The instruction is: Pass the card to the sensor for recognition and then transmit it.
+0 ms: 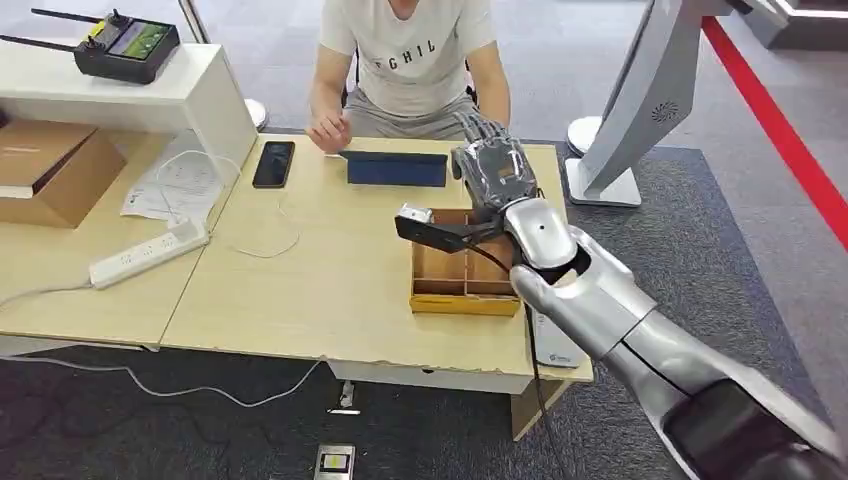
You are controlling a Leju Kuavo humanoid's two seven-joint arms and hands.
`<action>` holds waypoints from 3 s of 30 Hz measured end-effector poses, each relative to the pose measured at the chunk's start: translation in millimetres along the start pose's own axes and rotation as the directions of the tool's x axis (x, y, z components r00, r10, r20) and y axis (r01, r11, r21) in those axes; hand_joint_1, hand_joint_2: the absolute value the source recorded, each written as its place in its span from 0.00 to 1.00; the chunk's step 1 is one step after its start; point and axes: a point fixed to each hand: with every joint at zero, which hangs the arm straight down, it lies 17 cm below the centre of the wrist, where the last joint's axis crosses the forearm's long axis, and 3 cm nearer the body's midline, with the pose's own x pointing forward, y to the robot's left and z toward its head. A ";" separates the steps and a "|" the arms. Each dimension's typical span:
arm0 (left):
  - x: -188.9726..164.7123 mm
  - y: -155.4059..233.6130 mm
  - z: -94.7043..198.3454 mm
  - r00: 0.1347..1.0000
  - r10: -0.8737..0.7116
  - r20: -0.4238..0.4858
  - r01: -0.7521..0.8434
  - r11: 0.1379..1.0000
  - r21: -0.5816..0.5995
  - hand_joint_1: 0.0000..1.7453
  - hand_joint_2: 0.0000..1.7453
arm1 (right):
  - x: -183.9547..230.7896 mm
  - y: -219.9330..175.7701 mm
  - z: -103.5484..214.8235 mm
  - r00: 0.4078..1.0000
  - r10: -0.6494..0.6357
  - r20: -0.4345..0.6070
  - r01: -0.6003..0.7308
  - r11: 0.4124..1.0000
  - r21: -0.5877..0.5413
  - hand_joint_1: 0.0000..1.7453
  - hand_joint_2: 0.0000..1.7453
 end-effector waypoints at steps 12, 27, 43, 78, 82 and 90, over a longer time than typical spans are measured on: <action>-0.7 1.8 0.2 1.000 0.006 0.002 -0.006 1.000 0.004 0.00 0.00 | 0.8 26.8 -12.6 0.998 0.034 -0.056 -0.028 0.994 0.102 1.00 1.00; -17.3 19.5 3.7 1.000 0.014 -0.023 -0.013 0.999 0.035 0.00 0.00 | -23.8 54.6 -5.5 0.989 0.056 -0.135 -0.033 0.985 0.167 1.00 1.00; -19.1 23.8 3.5 0.999 0.013 -0.039 -0.011 0.999 0.041 0.00 0.00 | -52.7 75.1 5.9 0.981 0.096 -0.170 -0.055 0.970 0.235 0.00 0.00; -25.8 47.8 8.5 0.999 0.050 0.005 -0.051 0.994 0.092 0.00 0.00 | -74.0 9.5 78.6 0.991 0.051 -0.125 -0.044 0.997 0.059 0.00 0.00; -19.3 51.6 8.5 0.994 0.103 0.039 -0.107 0.989 0.102 0.00 0.00 | -100.0 -0.9 124.7 0.974 0.007 -0.226 0.017 0.995 0.103 0.00 0.00; -19.3 58.2 8.1 0.990 0.137 0.037 -0.141 0.981 0.132 0.00 0.00 | -80.0 -22.7 202.3 0.934 -0.278 -0.227 0.276 0.960 -0.041 0.00 0.00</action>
